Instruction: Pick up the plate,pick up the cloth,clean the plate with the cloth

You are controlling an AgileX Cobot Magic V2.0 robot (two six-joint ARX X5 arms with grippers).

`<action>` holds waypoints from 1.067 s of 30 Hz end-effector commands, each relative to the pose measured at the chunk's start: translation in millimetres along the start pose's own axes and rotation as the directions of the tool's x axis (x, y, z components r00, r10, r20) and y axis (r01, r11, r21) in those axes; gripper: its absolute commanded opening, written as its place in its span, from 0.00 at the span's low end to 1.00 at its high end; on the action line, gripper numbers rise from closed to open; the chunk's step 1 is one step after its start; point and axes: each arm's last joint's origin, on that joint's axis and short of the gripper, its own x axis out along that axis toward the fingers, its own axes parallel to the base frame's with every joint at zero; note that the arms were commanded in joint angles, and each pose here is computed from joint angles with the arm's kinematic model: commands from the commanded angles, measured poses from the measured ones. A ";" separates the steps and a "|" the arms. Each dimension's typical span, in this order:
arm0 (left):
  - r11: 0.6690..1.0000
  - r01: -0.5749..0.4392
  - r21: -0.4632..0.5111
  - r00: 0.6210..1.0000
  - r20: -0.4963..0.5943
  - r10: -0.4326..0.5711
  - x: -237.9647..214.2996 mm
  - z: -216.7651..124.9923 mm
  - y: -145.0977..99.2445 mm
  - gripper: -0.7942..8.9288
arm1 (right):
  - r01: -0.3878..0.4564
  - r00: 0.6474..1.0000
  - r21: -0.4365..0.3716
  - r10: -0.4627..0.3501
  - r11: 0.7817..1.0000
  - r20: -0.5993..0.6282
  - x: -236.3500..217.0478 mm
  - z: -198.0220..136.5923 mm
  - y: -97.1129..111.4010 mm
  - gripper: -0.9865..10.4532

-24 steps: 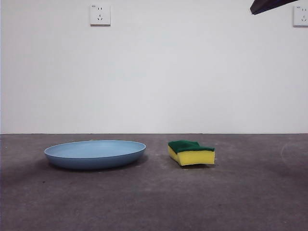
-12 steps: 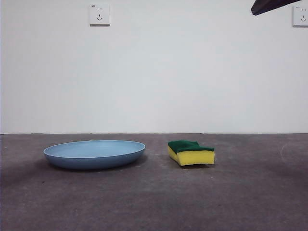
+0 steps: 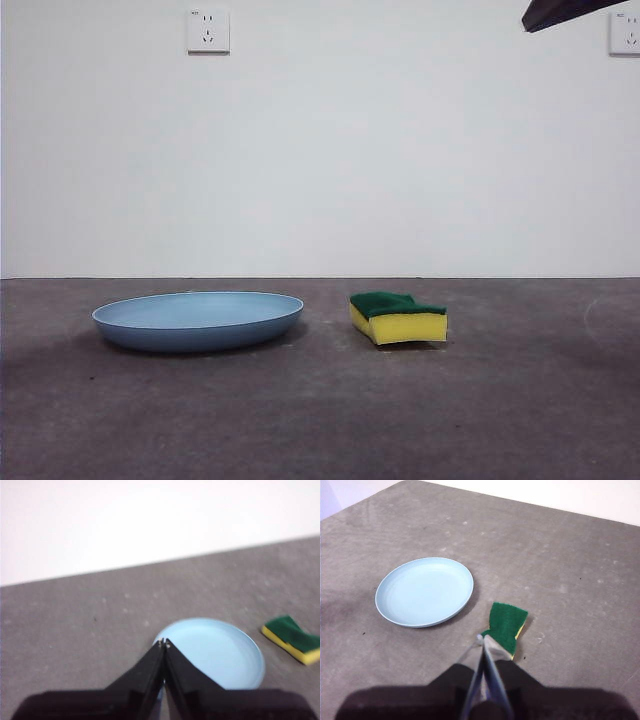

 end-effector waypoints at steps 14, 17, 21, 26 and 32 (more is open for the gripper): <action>0.978 -0.188 -0.093 0.981 0.039 0.192 18.0 -115.3 16.4 0.08 | 0.003 1.000 0.006 -0.003 1.000 0.005 0.2 -0.1 0.0 0.09; 0.975 -0.202 -0.096 0.979 0.010 0.204 16.4 -119.0 17.1 0.08 | 0.002 1.000 0.006 -0.002 1.000 0.005 0.2 -0.1 0.0 0.09; 0.972 -0.212 -0.098 0.977 -0.036 0.210 16.3 -123.5 17.5 0.08 | 0.002 1.000 0.006 -0.002 1.000 0.005 0.2 -0.1 0.0 0.09; 0.972 -0.214 -0.098 0.977 -0.040 0.211 16.2 -123.8 17.6 0.08 | 0.003 1.000 0.006 -0.003 1.000 0.005 0.2 -0.1 0.0 0.09; 0.971 -0.216 -0.098 0.976 -0.036 0.214 16.2 -123.3 17.7 0.08 | 0.002 1.000 0.006 -0.002 1.000 0.005 0.2 -0.1 0.0 0.09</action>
